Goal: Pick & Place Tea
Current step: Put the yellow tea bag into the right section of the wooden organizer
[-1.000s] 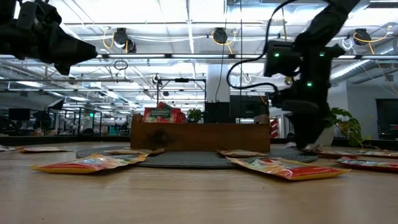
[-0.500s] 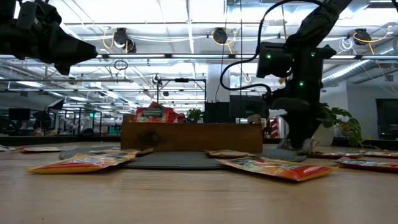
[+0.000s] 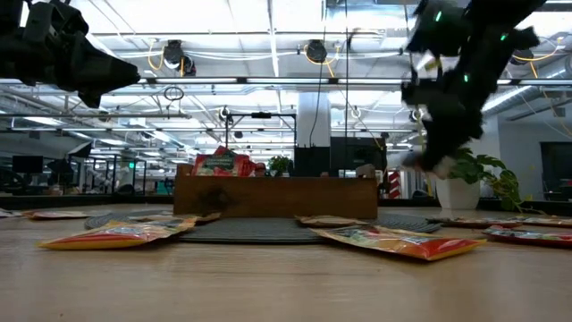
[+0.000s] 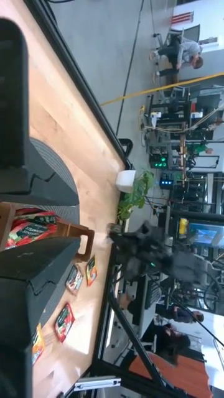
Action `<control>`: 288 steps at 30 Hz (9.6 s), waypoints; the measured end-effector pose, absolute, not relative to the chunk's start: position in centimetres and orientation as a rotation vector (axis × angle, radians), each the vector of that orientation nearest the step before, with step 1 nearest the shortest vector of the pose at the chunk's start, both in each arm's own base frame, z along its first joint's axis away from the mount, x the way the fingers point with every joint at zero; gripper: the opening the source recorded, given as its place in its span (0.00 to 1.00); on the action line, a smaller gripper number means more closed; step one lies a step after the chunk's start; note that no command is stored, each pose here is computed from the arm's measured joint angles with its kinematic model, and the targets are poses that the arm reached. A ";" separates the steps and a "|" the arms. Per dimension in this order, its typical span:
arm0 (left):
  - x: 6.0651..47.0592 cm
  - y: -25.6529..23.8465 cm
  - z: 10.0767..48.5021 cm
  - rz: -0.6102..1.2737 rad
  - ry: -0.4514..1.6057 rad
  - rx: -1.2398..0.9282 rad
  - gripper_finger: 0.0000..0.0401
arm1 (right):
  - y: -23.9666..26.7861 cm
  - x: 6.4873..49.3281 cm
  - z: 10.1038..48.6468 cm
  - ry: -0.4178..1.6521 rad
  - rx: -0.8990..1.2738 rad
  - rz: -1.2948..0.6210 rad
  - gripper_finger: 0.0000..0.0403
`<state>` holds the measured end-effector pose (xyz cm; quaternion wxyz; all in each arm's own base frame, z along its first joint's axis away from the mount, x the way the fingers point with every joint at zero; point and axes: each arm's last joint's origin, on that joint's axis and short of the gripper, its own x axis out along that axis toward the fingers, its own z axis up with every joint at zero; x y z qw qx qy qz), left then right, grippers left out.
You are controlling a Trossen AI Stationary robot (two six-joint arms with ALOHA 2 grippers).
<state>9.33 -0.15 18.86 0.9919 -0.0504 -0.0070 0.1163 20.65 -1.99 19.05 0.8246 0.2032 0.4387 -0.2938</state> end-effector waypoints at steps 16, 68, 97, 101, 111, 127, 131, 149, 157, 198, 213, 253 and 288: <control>9.3 -0.1 18.9 0.233 -0.014 -0.101 0.23 | 3.0 28.2 18.1 0.438 0.234 -0.438 0.00; 9.3 -0.1 18.9 0.233 -0.014 -0.101 0.23 | 2.9 30.8 13.6 0.382 0.210 -0.539 0.48; 9.3 -0.1 18.9 0.232 -0.013 -0.101 0.23 | 0.9 29.7 19.5 0.768 -0.111 -0.008 0.00; 9.3 -0.1 18.9 0.233 -0.014 -0.101 0.23 | 1.0 30.0 18.8 0.787 -0.137 0.007 0.00; 9.3 -0.1 18.9 0.233 -0.014 -0.101 0.23 | 1.9 31.4 21.7 0.762 -0.280 0.082 0.00; 9.3 -0.1 18.8 0.233 -0.011 -0.100 0.23 | 0.9 36.8 26.9 0.984 -0.402 0.033 0.00; 9.3 -0.1 18.9 0.233 -0.013 -0.101 0.23 | 0.3 37.4 23.2 1.165 -0.309 0.081 0.00; 9.3 -0.1 18.9 0.233 -0.013 -0.101 0.23 | 0.4 38.0 18.5 1.319 -0.240 0.128 0.00; 9.3 -0.1 18.9 0.233 -0.013 -0.101 0.23 | 0.2 38.3 17.7 1.260 -0.264 0.049 0.00; 9.3 -0.1 18.9 0.233 -0.014 -0.101 0.23 | 5.6 24.7 15.1 1.307 0.450 -0.307 0.64; 9.3 -0.1 18.9 0.233 -0.014 -0.101 0.23 | 6.1 22.5 11.5 1.238 0.459 -0.259 0.66; 9.3 -0.1 18.9 0.233 -0.013 -0.101 0.23 | 4.6 20.8 13.6 1.269 0.261 -0.388 0.04; 9.3 -0.1 18.9 0.233 -0.013 -0.101 0.23 | 4.7 23.4 12.6 1.273 0.334 -0.340 0.00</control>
